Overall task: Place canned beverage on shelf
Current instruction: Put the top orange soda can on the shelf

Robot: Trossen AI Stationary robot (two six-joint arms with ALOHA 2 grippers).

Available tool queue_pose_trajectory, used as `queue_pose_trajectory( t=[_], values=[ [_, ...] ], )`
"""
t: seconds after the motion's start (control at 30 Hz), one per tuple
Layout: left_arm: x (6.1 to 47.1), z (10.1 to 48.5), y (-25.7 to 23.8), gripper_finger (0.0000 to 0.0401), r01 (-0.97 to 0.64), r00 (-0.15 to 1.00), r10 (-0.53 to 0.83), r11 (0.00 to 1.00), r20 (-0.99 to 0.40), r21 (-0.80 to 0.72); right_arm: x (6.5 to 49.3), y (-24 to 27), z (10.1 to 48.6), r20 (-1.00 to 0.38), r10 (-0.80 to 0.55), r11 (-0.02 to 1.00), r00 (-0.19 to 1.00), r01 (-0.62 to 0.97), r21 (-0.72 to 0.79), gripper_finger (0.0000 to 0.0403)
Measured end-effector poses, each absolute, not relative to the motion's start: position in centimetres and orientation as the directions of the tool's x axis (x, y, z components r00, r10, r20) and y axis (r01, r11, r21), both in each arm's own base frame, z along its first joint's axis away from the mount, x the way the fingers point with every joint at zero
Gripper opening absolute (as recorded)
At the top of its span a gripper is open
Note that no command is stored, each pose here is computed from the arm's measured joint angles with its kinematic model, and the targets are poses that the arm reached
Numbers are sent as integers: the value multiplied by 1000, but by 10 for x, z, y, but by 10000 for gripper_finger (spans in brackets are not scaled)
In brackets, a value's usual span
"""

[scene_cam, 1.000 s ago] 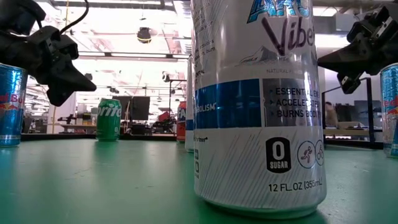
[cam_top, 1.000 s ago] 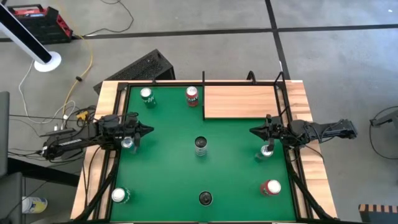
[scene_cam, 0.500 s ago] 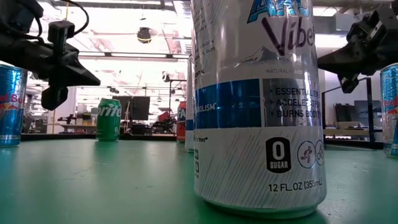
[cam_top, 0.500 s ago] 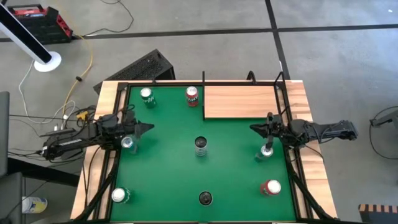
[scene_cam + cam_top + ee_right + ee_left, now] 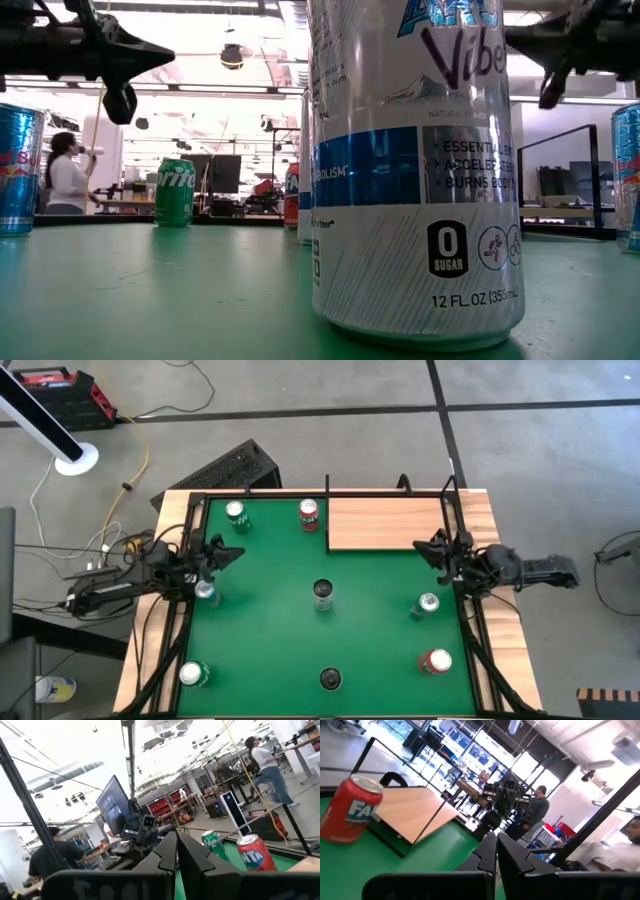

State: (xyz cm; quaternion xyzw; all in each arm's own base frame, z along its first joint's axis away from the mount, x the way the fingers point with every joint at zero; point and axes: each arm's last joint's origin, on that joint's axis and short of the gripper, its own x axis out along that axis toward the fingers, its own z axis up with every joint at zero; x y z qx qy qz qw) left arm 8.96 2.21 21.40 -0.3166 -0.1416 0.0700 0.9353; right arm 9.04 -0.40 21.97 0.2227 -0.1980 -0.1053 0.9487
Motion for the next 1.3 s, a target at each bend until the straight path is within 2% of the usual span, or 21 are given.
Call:
queue_pose_trajectory(
  t=[0.13, 0.3, 0.5, 0.77, 1.03, 1.17, 1.3],
  values=[
    [97, 215, 24, 0, -84, 960, 223, 807, 170, -584, 99, -3, 236, 289, -281, 882, 915, 127, 454, 43],
    [107, 233, 26, 0, -120, 972, 203, 867, 123, -484, 118, -1, 261, 233, -251, 893, 940, 131, 430, 43],
    [121, 265, 30, 0, -203, 973, 229, 919, 39, -338, 147, 5, 293, 187, -176, 942, 967, 110, 316, 43],
    [149, 302, 48, 0, -334, 942, 321, 924, -99, -185, 191, 20, 332, 147, -118, 980, 982, 91, 176, 43],
    [184, 326, 91, 0, -500, 840, 482, 866, -251, -12, 238, 34, 351, 67, -87, 993, 994, 81, 87, 43],
    [186, 323, 122, 8, -639, 650, 588, 766, -481, 72, 256, 37, 350, 6, -86, 993, 996, 85, 83, 43],
    [180, 332, 149, 41, -686, 543, 582, 723, -605, 80, 270, 39, 348, -22, -87, 993, 996, 88, 83, 43]
  ],
)
